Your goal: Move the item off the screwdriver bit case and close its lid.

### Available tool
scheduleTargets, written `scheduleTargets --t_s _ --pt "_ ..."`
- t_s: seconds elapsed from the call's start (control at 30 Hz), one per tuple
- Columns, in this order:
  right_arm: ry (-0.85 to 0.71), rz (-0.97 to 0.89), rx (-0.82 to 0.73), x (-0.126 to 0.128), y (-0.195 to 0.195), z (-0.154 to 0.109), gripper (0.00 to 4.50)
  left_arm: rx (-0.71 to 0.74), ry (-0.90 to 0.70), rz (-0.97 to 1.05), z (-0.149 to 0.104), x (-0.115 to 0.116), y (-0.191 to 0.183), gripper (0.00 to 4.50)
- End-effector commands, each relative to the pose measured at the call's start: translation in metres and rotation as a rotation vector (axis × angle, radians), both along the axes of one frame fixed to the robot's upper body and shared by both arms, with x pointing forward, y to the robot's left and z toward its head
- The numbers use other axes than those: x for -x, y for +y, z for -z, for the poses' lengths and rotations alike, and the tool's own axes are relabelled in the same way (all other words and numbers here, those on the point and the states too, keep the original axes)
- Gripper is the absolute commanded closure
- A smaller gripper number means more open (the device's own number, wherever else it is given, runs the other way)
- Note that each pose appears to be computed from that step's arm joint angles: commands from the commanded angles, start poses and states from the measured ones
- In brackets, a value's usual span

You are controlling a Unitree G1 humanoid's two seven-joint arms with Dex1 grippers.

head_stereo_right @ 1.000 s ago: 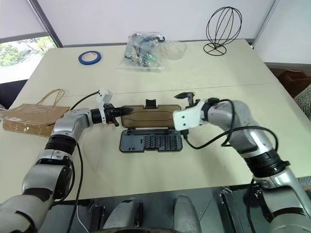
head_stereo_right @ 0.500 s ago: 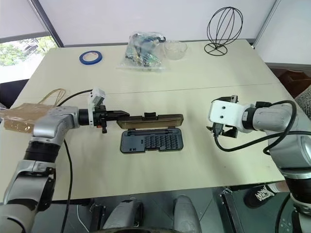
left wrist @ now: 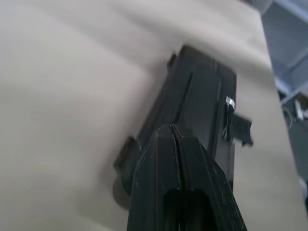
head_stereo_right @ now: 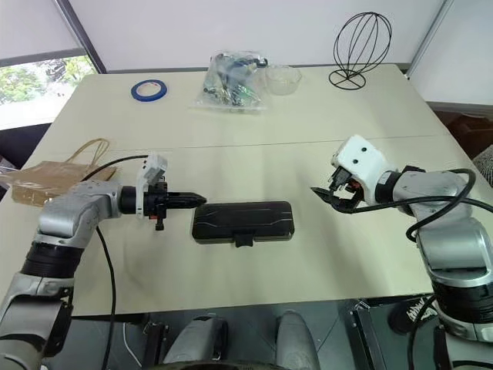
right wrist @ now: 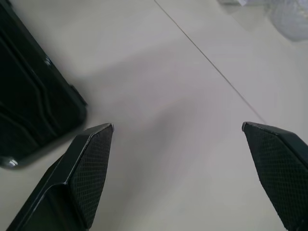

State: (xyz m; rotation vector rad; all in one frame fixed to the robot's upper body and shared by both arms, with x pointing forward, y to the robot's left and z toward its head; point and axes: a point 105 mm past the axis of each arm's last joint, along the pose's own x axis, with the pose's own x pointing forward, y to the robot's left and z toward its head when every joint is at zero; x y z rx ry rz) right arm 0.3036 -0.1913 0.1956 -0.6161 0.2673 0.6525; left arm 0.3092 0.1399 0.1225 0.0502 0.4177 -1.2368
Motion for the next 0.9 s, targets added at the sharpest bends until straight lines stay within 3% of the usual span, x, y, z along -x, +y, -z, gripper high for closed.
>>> scheduleTargets --t_s 0.03,0.23,0.27,0.33,0.57,0.77,0.9 --pt "-0.004 -0.012 -0.061 0.007 0.008 -0.011 0.05 -0.033 -0.03 0.033 0.002 0.008 0.001 4.5" --pt "0.091 -0.042 -0.246 0.014 0.018 -0.03 0.05 0.056 -0.091 -0.059 -0.03 -0.024 -0.001 4.5" --pt "0.107 -0.063 -0.268 0.016 0.021 -0.034 0.28 0.073 -0.106 -0.074 -0.038 -0.031 -0.003 4.5" --pt "0.133 -0.091 -0.288 0.02 0.026 -0.036 0.93 0.1 -0.125 -0.09 -0.05 -0.043 -0.007 4.5" --pt "0.268 -0.191 -0.293 0.038 0.052 -0.014 4.45 0.113 -0.16 -0.065 -0.065 -0.068 -0.026 4.5" --pt "0.478 -0.243 -0.297 0.049 0.084 0.036 4.45 0.058 -0.125 0.001 -0.043 -0.079 -0.048 4.5" --pt "0.573 -0.305 -0.313 0.057 0.101 0.054 4.45 0.024 -0.112 0.057 -0.03 -0.078 -0.061 4.5"
